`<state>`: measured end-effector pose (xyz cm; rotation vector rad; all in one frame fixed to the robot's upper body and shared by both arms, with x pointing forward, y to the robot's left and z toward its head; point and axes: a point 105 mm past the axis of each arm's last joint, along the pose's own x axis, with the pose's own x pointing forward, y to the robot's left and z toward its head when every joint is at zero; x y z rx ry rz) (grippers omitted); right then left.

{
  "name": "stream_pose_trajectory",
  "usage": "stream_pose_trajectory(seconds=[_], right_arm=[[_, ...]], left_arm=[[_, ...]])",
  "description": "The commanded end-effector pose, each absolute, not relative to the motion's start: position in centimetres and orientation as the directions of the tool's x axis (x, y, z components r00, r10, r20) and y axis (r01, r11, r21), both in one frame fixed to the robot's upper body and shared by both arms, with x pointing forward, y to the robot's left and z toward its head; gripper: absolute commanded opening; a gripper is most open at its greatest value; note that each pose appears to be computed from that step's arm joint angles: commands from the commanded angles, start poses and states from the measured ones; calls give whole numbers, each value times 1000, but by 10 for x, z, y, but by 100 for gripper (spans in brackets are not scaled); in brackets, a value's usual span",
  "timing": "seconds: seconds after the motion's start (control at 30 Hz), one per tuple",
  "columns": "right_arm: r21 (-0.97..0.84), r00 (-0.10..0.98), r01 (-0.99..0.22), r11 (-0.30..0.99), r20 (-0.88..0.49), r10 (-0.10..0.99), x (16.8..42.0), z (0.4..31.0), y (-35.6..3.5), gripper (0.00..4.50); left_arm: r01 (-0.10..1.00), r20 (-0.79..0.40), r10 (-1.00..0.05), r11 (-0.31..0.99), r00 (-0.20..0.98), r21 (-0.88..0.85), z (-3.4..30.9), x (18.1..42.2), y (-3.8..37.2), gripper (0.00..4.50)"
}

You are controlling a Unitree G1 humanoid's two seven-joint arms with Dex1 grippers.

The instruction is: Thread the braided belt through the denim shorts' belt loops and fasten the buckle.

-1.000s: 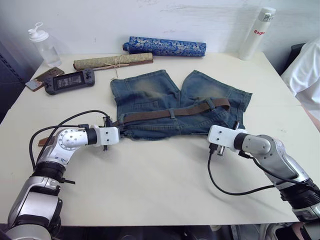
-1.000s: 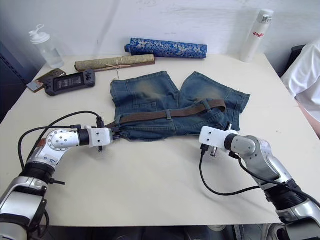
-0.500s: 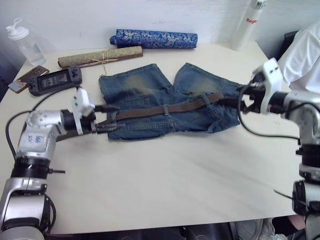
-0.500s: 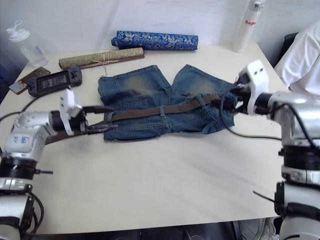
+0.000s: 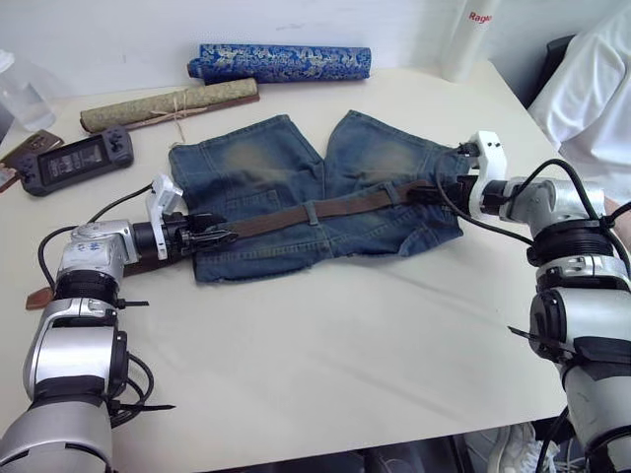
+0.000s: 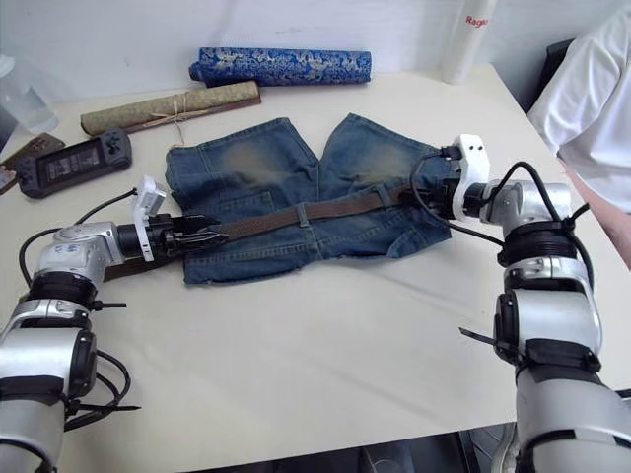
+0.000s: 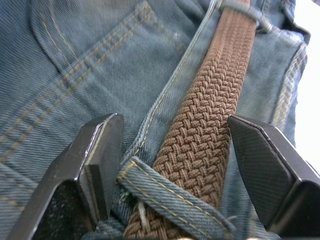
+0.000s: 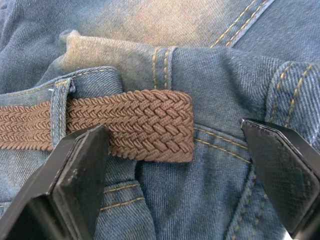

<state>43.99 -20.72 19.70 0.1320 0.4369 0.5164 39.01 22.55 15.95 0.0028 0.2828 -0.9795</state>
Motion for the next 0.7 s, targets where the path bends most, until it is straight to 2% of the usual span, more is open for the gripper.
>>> stream_pose_trajectory(seconds=[0.03, 0.3, 0.6, 0.63, 0.7], right_arm=[[234, 745, -527, 817, -336, 576, 438, 212, -198, 444], [145, 626, -704, 696, -335, 704, 424, 236, -188, 444], [192, 642, -650, 735, -378, 667, 433, 216, -181, 444], [192, 642, -648, 737, -383, 664, 434, 214, -181, 422], [196, 638, -649, 735, -387, 666, 434, 210, -179, 356]], left_arm=[[813, -246, -811, 569, 530, -124, 162, 390, 232, 363], [812, -228, -818, 565, 528, -148, 174, 387, 241, 363], [838, -289, -834, 525, 471, -149, 162, 385, 232, 363], [842, -296, -835, 520, 465, -144, 161, 385, 231, 363], [848, -301, -838, 511, 455, -138, 159, 385, 229, 308]])
